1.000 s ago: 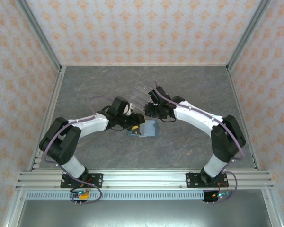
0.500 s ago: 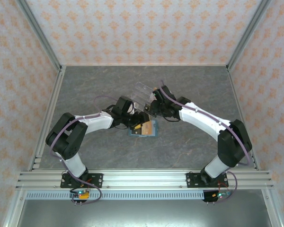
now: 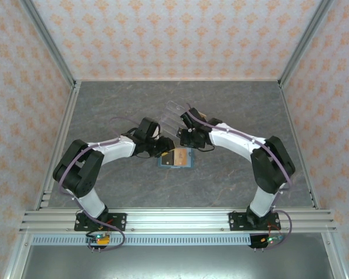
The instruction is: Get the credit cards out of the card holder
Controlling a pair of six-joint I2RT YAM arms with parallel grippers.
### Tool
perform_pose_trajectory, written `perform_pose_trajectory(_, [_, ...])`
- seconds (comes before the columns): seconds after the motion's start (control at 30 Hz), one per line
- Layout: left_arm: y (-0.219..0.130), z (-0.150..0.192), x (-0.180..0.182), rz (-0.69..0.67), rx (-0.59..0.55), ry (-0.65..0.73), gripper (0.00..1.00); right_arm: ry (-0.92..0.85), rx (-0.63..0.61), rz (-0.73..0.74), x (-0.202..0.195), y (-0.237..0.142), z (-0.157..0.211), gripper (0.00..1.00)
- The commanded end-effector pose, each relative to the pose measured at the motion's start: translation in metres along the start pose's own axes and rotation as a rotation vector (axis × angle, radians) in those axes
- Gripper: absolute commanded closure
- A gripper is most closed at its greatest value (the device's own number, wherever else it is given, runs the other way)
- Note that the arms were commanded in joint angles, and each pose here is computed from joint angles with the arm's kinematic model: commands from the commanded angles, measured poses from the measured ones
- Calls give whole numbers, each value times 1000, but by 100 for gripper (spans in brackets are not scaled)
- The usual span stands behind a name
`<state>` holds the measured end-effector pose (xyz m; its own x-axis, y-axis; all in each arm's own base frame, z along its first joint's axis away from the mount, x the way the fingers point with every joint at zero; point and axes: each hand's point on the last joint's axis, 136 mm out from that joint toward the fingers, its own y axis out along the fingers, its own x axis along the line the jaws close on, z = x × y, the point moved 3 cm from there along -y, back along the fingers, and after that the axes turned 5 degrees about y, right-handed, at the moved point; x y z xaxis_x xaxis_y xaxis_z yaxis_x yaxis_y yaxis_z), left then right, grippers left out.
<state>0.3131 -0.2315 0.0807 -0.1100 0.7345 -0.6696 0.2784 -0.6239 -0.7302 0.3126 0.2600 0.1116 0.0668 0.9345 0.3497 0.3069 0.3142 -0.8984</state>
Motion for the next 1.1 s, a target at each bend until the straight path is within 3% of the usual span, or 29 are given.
perform_pose_trajectory(0.0, [1,2,4,-5,3,-1,65,-27,48,33,1,6,6,75])
perform_pose_trajectory(0.5, [16,4,7,9,43,-21,66,-56,177,94,-9,42,23,71])
perform_pose_trajectory(1.07, [27,7,9,49,72,-32,69,-50,231,109,-15,57,33,71])
